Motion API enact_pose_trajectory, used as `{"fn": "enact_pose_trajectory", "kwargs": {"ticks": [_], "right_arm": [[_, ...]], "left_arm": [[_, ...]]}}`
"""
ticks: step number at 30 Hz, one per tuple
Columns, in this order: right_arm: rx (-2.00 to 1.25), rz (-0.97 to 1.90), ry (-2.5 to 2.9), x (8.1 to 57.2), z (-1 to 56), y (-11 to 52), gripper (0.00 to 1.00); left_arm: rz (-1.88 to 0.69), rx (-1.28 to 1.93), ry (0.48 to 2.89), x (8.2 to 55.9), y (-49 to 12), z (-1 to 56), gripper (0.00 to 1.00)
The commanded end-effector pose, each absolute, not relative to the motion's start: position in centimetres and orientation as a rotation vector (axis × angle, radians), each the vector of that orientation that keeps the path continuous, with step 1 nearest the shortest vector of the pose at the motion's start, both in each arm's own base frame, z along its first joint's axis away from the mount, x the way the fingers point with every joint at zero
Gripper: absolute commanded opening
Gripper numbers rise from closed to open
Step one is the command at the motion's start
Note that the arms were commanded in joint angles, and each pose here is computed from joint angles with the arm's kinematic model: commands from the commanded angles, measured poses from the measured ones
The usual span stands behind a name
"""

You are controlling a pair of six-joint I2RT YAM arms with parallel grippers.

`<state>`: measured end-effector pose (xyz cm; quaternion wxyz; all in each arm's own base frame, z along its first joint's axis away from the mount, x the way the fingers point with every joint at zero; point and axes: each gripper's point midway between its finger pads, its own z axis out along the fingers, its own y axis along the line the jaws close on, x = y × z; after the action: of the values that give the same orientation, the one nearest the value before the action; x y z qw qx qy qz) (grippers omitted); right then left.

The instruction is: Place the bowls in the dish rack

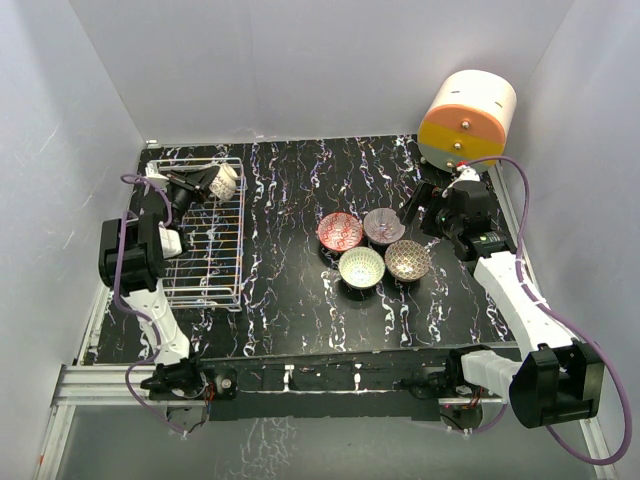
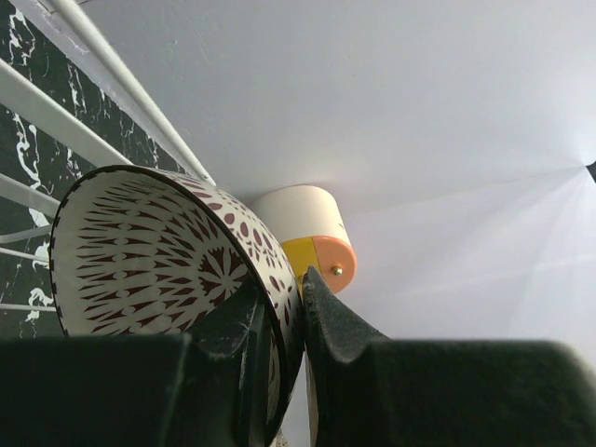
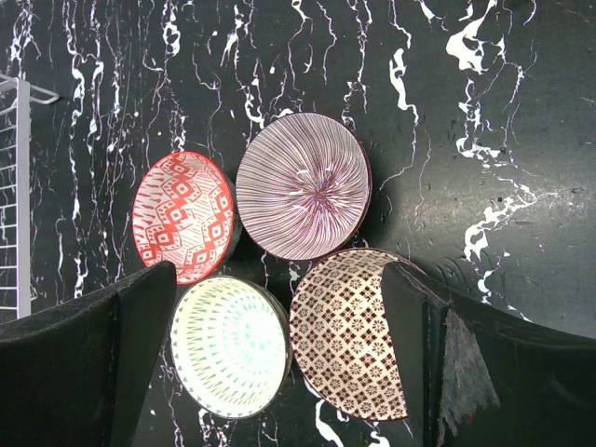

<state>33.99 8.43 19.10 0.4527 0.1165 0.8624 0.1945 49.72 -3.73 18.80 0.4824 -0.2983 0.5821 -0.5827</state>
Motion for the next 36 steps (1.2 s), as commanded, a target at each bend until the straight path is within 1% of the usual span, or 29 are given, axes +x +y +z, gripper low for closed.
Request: {"fn": "enact_pose_trajectory", "kwargs": {"ticks": [1, 13, 23, 26, 32, 36], "right_arm": [[0.276, 0.477, 2.037, 34.8, 22.3, 8.1, 0.96], [0.272, 0.475, 2.034, 34.9, 22.4, 8.1, 0.96], [0.269, 0.466, 2.036, 35.0, 22.3, 8.0, 0.96], [0.27, 0.465, 2.037, 35.0, 22.2, 8.0, 0.96], [0.27, 0.466, 2.044, 35.0, 22.0, 8.0, 0.96], [0.269, 0.465, 2.044, 34.9, 21.9, 8.0, 0.96]], "left_arm": [[-1.493, -0.649, 1.34, 50.0, -3.8, 21.1, 0.0], [-1.439, -0.771, 1.488, 50.5, -3.7, 17.8, 0.0], [-1.395, -0.901, 1.544, 50.5, -2.8, 14.8, 0.0], [-1.389, -0.913, 1.553, 50.4, -2.6, 14.3, 0.07], [-1.391, -0.956, 1.551, 49.9, -2.0, 12.5, 0.27], [-1.397, -0.957, 1.553, 49.9, -2.0, 12.1, 0.37]]}}
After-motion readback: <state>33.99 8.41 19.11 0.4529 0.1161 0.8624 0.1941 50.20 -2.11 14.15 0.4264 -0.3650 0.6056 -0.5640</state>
